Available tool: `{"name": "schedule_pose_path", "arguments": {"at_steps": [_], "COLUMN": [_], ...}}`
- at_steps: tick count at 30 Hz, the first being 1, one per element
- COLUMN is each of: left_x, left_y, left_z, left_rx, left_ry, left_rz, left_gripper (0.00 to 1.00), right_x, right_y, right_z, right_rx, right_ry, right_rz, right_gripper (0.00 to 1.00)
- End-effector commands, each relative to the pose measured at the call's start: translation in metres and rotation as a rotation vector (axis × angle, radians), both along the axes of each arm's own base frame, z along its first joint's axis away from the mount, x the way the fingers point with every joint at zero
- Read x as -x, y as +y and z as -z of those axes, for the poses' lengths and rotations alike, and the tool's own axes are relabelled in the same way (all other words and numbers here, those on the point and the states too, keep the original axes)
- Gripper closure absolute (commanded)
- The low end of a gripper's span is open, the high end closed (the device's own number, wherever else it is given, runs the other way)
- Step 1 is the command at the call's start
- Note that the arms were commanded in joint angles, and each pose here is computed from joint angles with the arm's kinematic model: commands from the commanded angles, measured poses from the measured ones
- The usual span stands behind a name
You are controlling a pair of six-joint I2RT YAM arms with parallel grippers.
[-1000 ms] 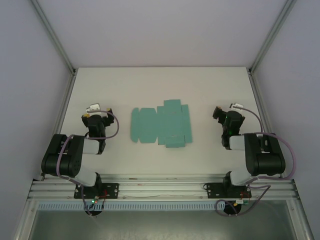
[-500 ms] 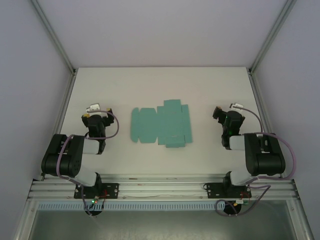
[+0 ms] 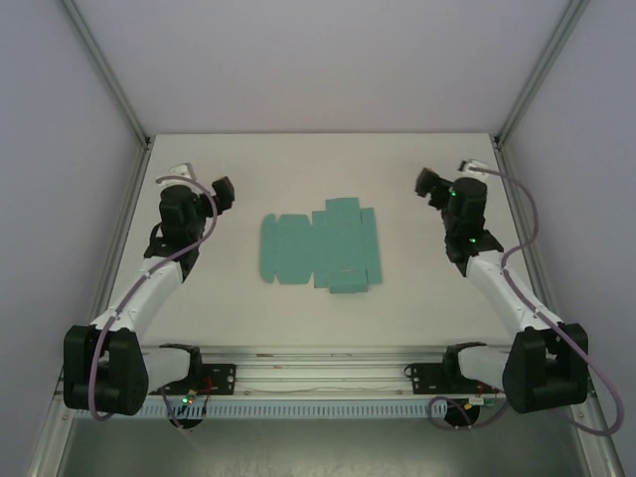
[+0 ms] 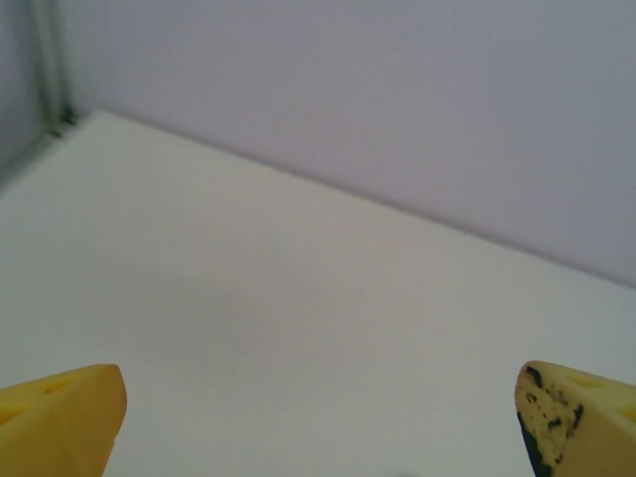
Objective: Assemble paper box
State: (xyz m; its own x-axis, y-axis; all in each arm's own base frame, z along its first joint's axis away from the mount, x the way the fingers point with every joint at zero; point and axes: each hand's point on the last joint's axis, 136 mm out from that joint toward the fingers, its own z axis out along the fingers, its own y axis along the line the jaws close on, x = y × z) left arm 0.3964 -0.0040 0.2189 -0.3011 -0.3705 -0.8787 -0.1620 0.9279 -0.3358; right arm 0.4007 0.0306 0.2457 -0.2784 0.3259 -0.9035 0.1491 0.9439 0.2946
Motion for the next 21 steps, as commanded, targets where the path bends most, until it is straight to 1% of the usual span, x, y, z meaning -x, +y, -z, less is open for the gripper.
{"name": "schedule_pose_path", "arguments": {"at_steps": [1,3,6,7,8,10,13,16,21], "left_x": [0.022,0.025,0.031,0.033,0.034,0.037,0.036,0.033,0.027], "left_y": [-0.044,-0.059,-0.074,-0.075,-0.075,-0.079,-0.082,-0.090,-0.106], "left_z": [0.043,0.056,0.077,0.084,0.091,0.103,0.119,0.132,0.142], "left_rx": [0.110,0.100,0.136,0.142,0.150,0.158,0.165,0.189,0.243], "left_ry": [0.246,0.324,0.407,0.425,0.443,0.469,0.507,0.537,0.543], "left_rz": [0.127,0.162,0.218,0.216,0.213,0.234,0.244,0.277,0.352], "left_gripper": [0.00,0.00,0.00,0.00,0.00,0.00,0.00,0.00,0.00], "right_x": [0.021,0.023,0.027,0.028,0.029,0.028,0.027,0.029,0.040], "right_y": [0.050,0.084,0.132,0.142,0.152,0.158,0.151,0.147,0.138], "right_z": [0.054,0.074,0.108,0.119,0.132,0.154,0.186,0.210,0.243], "right_rx": [-0.061,-0.108,-0.135,-0.144,-0.156,-0.175,-0.148,-0.136,-0.142], "right_ry": [0.287,0.392,0.535,0.573,0.618,0.688,0.766,0.829,0.902], "right_rz": [-0.116,-0.192,-0.318,-0.331,-0.345,-0.335,-0.270,-0.236,-0.195], "right_gripper": [0.03,0.13,0.28,0.34,0.39,0.48,0.56,0.61,0.63]}}
